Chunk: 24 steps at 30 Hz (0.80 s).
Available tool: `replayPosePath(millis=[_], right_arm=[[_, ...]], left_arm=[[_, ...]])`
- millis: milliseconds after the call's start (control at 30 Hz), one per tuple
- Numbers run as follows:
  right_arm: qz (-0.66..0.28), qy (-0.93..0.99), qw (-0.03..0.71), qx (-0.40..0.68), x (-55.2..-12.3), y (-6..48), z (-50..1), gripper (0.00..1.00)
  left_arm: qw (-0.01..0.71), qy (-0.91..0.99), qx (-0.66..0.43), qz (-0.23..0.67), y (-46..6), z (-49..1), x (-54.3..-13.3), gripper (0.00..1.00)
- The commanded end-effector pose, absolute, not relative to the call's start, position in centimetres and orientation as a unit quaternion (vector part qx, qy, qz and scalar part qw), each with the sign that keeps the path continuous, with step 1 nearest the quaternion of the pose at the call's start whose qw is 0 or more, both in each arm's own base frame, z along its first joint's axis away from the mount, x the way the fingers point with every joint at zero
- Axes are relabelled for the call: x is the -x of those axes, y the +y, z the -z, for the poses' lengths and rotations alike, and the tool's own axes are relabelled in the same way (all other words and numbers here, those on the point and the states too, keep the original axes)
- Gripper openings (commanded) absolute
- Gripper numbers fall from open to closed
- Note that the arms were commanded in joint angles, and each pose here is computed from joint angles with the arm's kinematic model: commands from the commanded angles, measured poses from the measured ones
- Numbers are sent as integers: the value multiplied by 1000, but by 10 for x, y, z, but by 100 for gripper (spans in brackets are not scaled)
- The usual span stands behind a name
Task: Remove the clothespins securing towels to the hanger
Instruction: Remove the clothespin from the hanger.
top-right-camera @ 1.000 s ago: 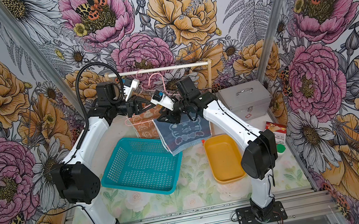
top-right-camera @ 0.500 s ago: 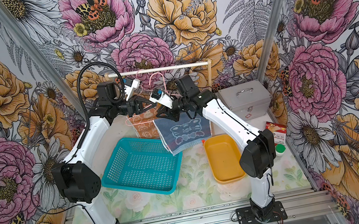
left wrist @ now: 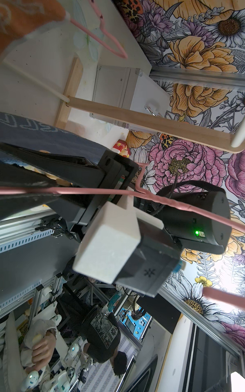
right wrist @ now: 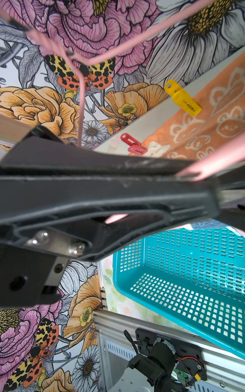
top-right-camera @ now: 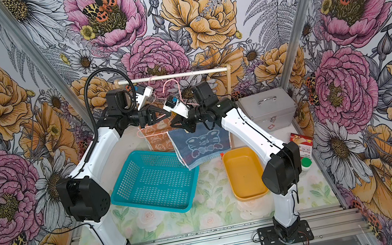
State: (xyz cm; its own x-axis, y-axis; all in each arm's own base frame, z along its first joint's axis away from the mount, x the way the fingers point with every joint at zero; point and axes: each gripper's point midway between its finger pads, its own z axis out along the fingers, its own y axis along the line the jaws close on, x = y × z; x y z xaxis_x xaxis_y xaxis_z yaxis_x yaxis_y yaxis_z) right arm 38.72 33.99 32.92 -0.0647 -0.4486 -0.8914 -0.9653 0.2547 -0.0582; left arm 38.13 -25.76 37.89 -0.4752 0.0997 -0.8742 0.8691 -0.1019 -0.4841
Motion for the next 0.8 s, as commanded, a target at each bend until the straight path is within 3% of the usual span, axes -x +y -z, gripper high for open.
replayPosePath(millis=[0,567,767], right_arm=[[-287,655,461,526,-378,335,-360,0],[-248,649,461,552,-350,341,-352,0],[-249,637,491,540,-347,337,-381,0]], left_arm=[[307,589,-406,627,-253,-376,-391,0],[320,607,-390,613,-246,-374,-407,0],[325,612,-388,608,-245,-376,-409,0]])
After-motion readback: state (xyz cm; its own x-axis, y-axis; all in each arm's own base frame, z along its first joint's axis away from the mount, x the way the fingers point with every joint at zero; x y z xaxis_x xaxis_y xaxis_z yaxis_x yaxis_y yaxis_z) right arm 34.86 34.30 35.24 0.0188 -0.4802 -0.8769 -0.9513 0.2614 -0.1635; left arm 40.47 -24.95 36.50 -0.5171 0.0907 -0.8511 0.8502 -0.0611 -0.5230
